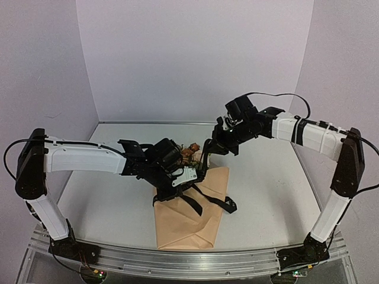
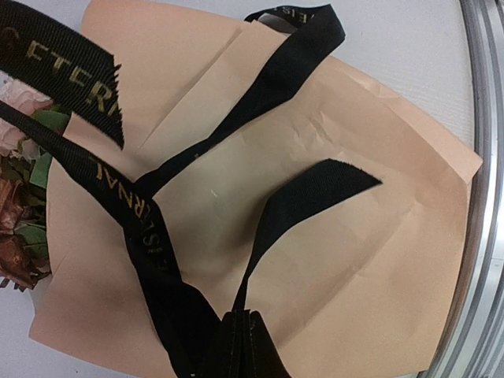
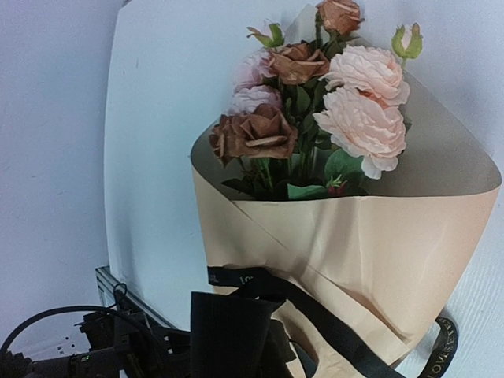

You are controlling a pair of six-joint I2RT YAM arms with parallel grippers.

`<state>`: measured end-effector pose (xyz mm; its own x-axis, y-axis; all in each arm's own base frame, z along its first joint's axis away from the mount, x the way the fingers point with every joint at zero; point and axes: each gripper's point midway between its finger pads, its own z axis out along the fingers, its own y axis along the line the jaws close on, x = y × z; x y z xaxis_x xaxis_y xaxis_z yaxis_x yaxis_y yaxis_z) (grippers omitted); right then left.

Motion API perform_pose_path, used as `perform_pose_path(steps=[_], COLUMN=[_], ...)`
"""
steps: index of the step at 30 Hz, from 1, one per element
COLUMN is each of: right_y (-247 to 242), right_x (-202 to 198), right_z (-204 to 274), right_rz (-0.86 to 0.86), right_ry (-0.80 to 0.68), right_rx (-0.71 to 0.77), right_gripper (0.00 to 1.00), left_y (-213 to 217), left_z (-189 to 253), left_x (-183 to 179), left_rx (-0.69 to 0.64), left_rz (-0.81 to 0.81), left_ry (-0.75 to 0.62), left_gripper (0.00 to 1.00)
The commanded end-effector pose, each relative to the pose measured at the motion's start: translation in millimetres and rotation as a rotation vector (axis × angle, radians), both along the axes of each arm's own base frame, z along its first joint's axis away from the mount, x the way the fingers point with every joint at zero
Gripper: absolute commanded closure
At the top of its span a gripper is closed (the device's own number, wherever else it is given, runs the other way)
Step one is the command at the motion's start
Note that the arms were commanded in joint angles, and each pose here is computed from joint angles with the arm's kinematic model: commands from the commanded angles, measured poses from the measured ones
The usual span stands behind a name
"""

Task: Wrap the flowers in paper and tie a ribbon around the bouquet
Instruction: Cross the ribbon over the folded bouquet.

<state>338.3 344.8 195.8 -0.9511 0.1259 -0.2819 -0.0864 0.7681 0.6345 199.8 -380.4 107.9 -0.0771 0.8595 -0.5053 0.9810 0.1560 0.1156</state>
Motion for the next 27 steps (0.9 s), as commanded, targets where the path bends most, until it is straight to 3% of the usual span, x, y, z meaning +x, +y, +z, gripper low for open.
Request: perform_pose_path(steps=[1, 7, 12, 15, 21, 27], right_y=[-7.6, -19.9, -35.6, -40.6, -16.5, 2.8], right_x=[16.6, 23.6, 16.7, 4.5, -54.3, -78.7], right_z=[-29.6, -50.2, -47.3, -38.9, -48.1, -74.6], right_rz=[-0.034, -0.049, -0.047, -0.011, 0.232, 0.323], right_ry=[0.0, -0.006, -0.043, -0.093, -0.2, -0.202], right_rx=[-0.104, -0.215, -0.265, -0.298, -0.383, -0.361], right_gripper=[0.99, 0.79, 0.53, 0.45, 0.45, 0.51], left_y=[-2.8, -4.9, -6.4, -7.2, -8.0, -7.7], left_z=[11.7, 15.5, 11.6, 12.4, 13.9, 11.2], left_x=[22.2, 32.0, 25.7, 25.6, 26.1, 24.4], left_rx=[-0.045, -0.098, -0.119, -0.127, -0.139, -0.149], left_rz=[0.077, 0.126, 0.106, 0.104, 0.106, 0.115], left_ry=[-0.103, -0.11, -0.072, -0.06, -0.039, -0.013], left_gripper=[0.98, 0.98, 0.98, 0.98, 0.98, 0.98])
